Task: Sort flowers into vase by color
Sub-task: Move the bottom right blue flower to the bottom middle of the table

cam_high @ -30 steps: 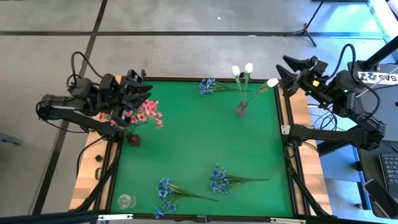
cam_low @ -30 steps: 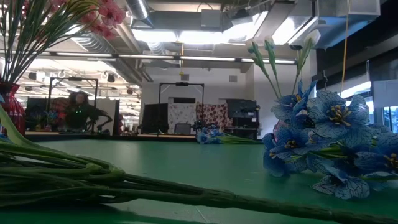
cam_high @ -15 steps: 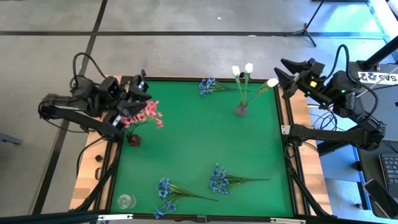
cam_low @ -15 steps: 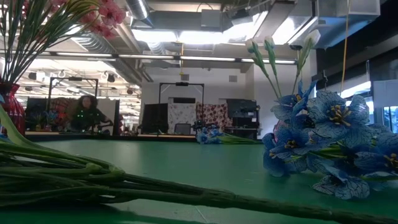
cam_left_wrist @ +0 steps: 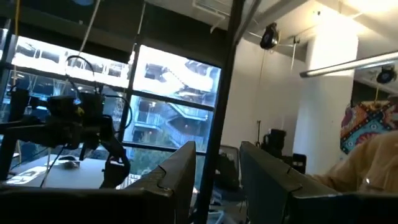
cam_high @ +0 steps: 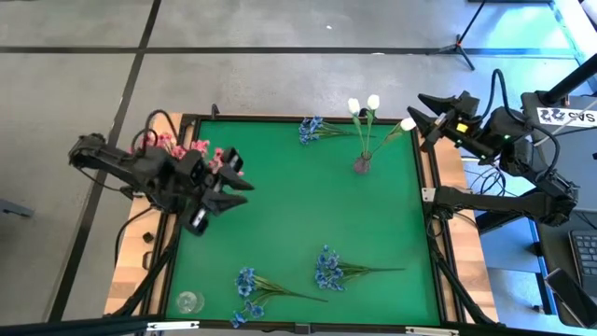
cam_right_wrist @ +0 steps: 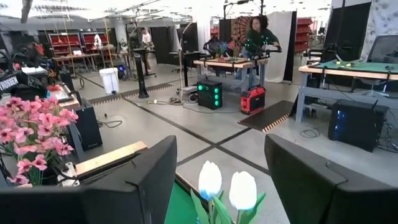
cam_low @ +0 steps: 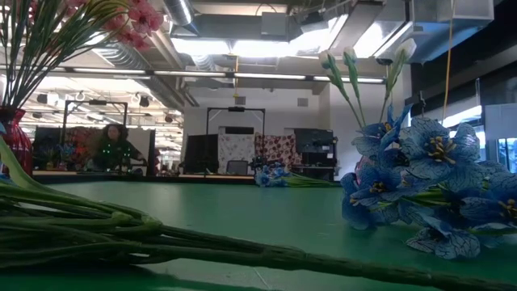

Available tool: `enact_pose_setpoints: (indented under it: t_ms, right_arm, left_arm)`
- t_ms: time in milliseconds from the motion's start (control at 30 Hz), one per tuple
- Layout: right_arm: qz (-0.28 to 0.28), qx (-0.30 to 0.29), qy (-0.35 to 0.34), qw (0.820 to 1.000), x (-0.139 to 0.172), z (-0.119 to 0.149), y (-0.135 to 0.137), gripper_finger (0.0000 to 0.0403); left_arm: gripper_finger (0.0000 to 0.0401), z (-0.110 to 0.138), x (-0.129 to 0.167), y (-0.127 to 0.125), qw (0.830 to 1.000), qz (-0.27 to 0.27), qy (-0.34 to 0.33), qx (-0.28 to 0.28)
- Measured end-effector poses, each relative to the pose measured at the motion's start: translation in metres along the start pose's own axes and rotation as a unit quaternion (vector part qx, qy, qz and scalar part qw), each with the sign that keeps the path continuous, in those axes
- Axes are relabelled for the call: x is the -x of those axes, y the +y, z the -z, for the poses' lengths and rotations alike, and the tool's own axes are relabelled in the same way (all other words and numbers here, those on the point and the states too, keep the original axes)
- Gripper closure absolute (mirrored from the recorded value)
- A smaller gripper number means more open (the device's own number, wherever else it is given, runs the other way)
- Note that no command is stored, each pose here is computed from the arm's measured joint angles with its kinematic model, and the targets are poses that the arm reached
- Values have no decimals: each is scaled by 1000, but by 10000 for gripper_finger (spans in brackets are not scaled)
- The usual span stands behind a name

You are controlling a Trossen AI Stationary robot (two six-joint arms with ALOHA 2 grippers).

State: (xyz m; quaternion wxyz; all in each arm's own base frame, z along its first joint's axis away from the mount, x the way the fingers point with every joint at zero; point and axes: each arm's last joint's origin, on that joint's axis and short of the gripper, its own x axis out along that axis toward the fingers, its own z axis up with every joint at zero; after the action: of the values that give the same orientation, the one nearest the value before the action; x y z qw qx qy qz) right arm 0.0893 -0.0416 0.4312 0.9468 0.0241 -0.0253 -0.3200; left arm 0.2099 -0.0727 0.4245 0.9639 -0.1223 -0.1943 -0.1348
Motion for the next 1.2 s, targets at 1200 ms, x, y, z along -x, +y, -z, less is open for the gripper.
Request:
enact_pose_setpoints:
  t_ms: [1200]
  right_arm:
    - [-378,-260,35,888,-24,-12,50,162]
  left_arm:
    - [280,1,85,-122,944,144,197,221]
